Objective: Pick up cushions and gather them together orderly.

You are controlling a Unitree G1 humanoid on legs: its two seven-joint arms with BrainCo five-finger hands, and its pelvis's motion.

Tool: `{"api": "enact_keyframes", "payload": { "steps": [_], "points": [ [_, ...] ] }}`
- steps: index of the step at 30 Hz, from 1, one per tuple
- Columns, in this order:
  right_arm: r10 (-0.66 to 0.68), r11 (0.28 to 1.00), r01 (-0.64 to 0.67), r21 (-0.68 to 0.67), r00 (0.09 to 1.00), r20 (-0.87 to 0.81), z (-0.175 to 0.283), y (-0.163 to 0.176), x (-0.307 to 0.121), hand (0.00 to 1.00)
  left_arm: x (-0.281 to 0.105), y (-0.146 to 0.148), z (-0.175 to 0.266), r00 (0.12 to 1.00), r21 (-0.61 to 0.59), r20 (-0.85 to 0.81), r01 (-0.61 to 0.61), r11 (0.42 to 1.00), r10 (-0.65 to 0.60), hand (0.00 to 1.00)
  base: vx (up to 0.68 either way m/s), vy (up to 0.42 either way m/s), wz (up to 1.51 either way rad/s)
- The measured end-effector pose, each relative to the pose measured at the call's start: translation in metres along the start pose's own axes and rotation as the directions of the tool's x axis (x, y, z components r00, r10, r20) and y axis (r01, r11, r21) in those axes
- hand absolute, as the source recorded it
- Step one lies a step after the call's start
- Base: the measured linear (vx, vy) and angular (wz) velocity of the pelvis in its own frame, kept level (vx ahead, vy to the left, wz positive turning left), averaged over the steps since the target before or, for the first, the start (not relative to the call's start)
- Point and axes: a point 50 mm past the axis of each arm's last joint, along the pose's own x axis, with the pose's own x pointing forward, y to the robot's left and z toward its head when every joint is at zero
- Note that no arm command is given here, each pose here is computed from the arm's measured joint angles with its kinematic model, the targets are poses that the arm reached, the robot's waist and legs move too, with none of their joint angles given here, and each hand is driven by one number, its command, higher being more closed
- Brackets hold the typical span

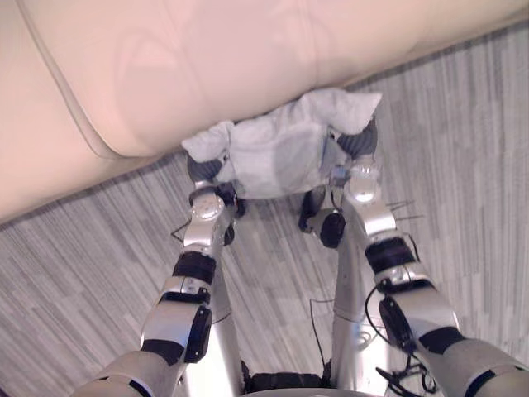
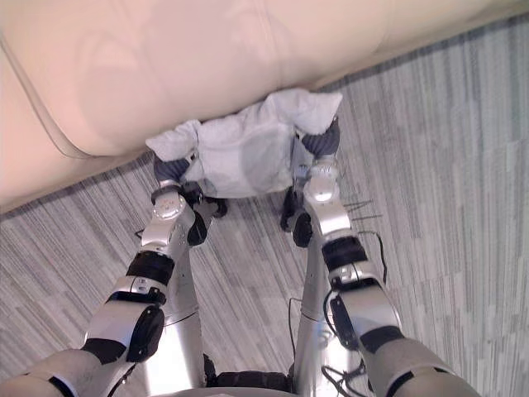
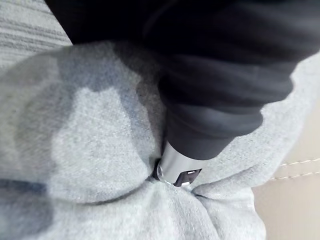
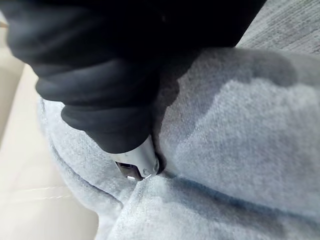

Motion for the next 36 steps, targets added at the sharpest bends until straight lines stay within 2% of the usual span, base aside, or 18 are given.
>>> {"api": "enact_keyframes", "payload": {
  "steps": [2, 7, 12, 15, 20, 29, 36],
  "points": [
    [-0.007, 0.999, 0.006, 0.039, 1.0, 0.022, 0.0, -0.003, -0.019, 1.0, -0.021, -0.005, 0.009, 0.994, -0.017, 0.091, 0.065, 0.998, -0.063, 1.0, 0.03, -0.034, 0.24],
    [-0.041, 0.993, 0.031, 0.112, 0.995, 0.091, 0.001, -0.022, -0.069, 1.0, -0.06, 0.004, -0.002, 0.978, -0.022, 0.167, 0.133, 0.991, -0.128, 1.0, 0.11, -0.009, 0.21],
    [0.056, 0.989, -0.068, 0.134, 0.994, 0.093, -0.008, -0.021, -0.1, 1.0, -0.093, 0.029, -0.037, 0.986, 0.011, 0.08, 0.145, 0.989, -0.145, 1.0, 0.2, 0.015, 0.14],
    [0.131, 0.987, -0.132, 0.095, 0.991, 0.014, -0.03, -0.017, -0.104, 1.0, -0.104, 0.046, -0.054, 0.99, 0.069, 0.017, 0.135, 0.988, -0.137, 1.0, 0.22, -0.009, 0.12],
    [0.188, 0.982, -0.183, 0.047, 0.972, -0.137, -0.062, -0.023, -0.118, 1.0, -0.119, 0.059, -0.07, 0.988, 0.092, -0.051, 0.148, 0.985, -0.144, 1.0, 0.17, 0.004, -0.01],
    [0.239, 0.971, -0.231, 0.064, 0.959, -0.154, -0.065, -0.022, -0.121, 1.0, -0.144, 0.075, -0.083, 0.979, 0.08, -0.126, 0.169, 0.982, -0.159, 1.0, 0.1, 0.054, -0.05],
    [0.235, 0.972, -0.23, 0.05, 0.951, -0.202, -0.076, -0.028, -0.127, 1.0, -0.144, 0.074, -0.08, 0.98, 0.078, -0.113, 0.174, 0.982, -0.165, 1.0, 0.16, -0.008, 0.35]
  ]
}}
